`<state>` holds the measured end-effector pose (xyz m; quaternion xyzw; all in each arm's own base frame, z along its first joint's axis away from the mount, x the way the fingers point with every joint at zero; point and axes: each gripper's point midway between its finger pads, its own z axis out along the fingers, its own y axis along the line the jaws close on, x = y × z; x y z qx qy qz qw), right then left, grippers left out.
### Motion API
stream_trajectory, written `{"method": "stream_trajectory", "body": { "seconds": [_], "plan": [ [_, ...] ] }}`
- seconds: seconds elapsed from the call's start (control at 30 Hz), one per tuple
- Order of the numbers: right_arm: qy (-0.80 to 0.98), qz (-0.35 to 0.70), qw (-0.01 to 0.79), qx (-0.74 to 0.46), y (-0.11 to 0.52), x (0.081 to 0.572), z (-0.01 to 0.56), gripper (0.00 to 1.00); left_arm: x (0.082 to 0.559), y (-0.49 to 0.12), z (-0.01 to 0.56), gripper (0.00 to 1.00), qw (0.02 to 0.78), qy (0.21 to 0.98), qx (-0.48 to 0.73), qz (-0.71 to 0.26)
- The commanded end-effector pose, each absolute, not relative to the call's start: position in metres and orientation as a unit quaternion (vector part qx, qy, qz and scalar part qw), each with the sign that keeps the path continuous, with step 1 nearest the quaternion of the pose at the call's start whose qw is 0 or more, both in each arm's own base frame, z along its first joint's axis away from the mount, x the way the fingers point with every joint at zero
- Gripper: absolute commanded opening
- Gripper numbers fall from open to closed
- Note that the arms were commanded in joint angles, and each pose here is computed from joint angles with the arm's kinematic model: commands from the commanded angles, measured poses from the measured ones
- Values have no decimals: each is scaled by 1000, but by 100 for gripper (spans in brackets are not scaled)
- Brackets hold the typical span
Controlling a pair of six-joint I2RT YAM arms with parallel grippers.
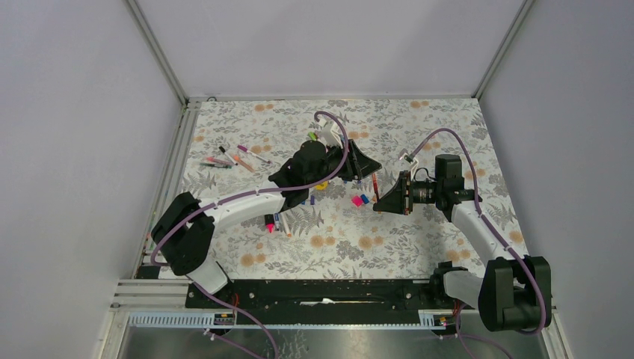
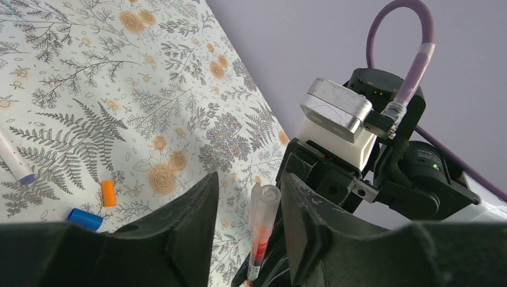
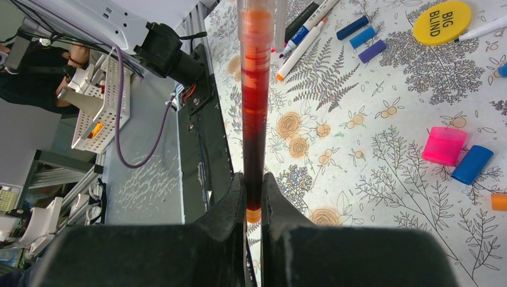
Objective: Open the pen caps
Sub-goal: Open the pen cap from the pen.
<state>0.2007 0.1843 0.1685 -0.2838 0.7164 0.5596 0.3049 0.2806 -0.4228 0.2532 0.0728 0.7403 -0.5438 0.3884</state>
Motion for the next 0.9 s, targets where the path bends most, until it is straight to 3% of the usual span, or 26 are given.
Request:
{"method": "stream_trajectory", "body": {
  "seconds": [0.0,0.33,0.43,0.47,0.53,0.6,0.87],
  "plan": [
    [714,555,314,-290,184,204,169,0,278,-430,282,42,404,708,88,-572],
    [718,553,312,-287,183,206,167,0,273,-434,282,0,392,700,105,-587],
    [719,550,313,-286,183,206,166,0,272,-435,280,0,386,697,103,-595],
    [720,550,314,-286,183,206,167,5,272,-434,279,0,385,695,100,-599],
    [719,550,315,-285,183,207,168,32,271,-434,278,0,383,692,96,-604],
    [718,555,314,-281,184,208,171,42,271,-434,278,0,382,689,95,-608],
    [708,577,307,-267,187,213,187,47,269,-435,276,0,379,685,99,-614]
  ]
}}
